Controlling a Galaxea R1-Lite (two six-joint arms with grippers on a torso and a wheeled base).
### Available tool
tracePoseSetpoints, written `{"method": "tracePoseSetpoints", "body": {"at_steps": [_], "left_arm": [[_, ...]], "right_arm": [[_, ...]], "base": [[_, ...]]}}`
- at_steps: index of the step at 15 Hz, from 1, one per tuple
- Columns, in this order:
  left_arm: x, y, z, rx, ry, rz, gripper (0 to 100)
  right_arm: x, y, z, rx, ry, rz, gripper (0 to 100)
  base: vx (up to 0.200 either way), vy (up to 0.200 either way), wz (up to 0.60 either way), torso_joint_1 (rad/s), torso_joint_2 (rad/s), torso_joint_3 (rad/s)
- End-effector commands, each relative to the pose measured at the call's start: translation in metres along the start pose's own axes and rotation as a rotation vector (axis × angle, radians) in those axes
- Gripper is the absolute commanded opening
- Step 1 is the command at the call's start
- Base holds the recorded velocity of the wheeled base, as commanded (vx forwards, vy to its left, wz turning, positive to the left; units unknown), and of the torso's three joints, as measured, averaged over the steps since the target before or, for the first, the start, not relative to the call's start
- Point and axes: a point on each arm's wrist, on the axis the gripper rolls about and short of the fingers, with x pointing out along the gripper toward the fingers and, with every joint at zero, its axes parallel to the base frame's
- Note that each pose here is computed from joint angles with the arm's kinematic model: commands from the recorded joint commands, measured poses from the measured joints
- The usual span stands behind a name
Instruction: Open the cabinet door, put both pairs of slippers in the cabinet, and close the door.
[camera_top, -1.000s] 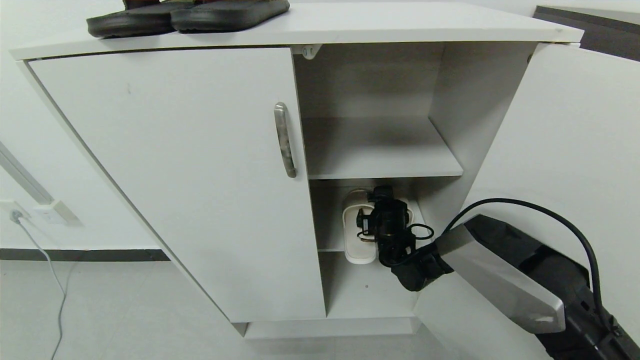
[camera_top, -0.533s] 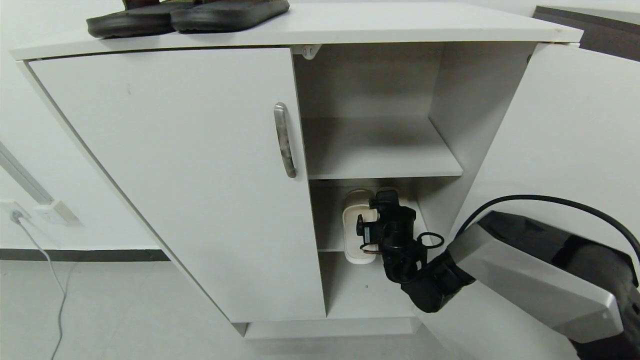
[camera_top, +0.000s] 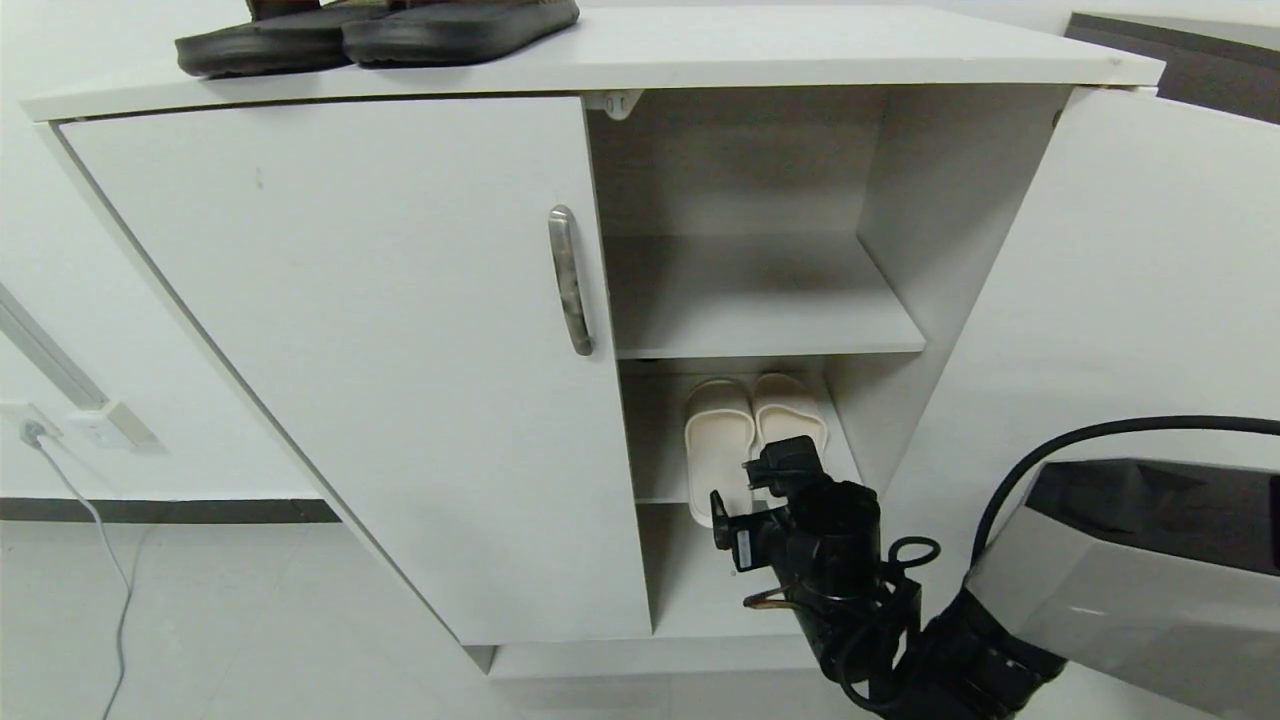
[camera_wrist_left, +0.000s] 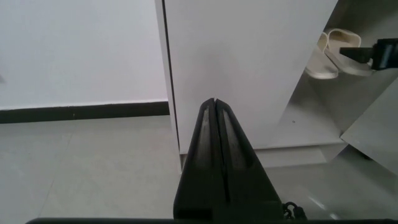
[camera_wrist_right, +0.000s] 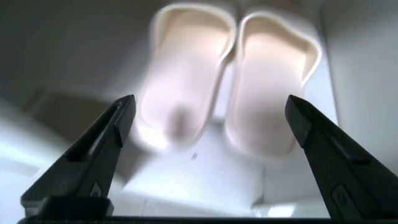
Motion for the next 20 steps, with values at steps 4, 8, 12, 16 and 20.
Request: {"method": "tracePoseSetpoints", "body": {"at_steps": [4, 8, 12, 16, 20], "left_arm": [[0.0001, 0.0, 0.0, -0.002, 0.001, 0.0, 0], [0.0001, 0.0, 0.0, -0.002, 0.001, -0.002, 0], [0.0001, 0.0, 0.0, -0.002, 0.001, 0.0, 0], [0.0001, 0.0003, 0.0, -0.007, 0.001, 0.012, 0], [0.0001, 0.0003, 0.0, -0.01, 0.001, 0.012, 0]], "right_arm": [[-0.0185, 0.0024, 0.0069, 0.01, -0.008, 0.033, 100], [-0.0204, 0.0045, 0.0071, 0.009, -0.008, 0.041, 100], [-0.0209, 0.0048, 0.0079, 0.012, -0.012, 0.043, 100], [-0.0204, 0.0045, 0.0077, 0.013, -0.013, 0.041, 100], [-0.0203, 0.0046, 0.0071, 0.012, -0.012, 0.043, 100]], "base": [[-0.05, 0.0, 0.0, 0.002, 0.0, 0.001], [-0.2, 0.0, 0.0, 0.005, 0.0, 0.0], [-0.05, 0.0, 0.0, 0.001, 0.0, 0.001], [0.0, 0.0, 0.0, 0.0, 0.0, 0.0], [0.0, 0.0, 0.0, 0.0, 0.0, 0.0]]}}
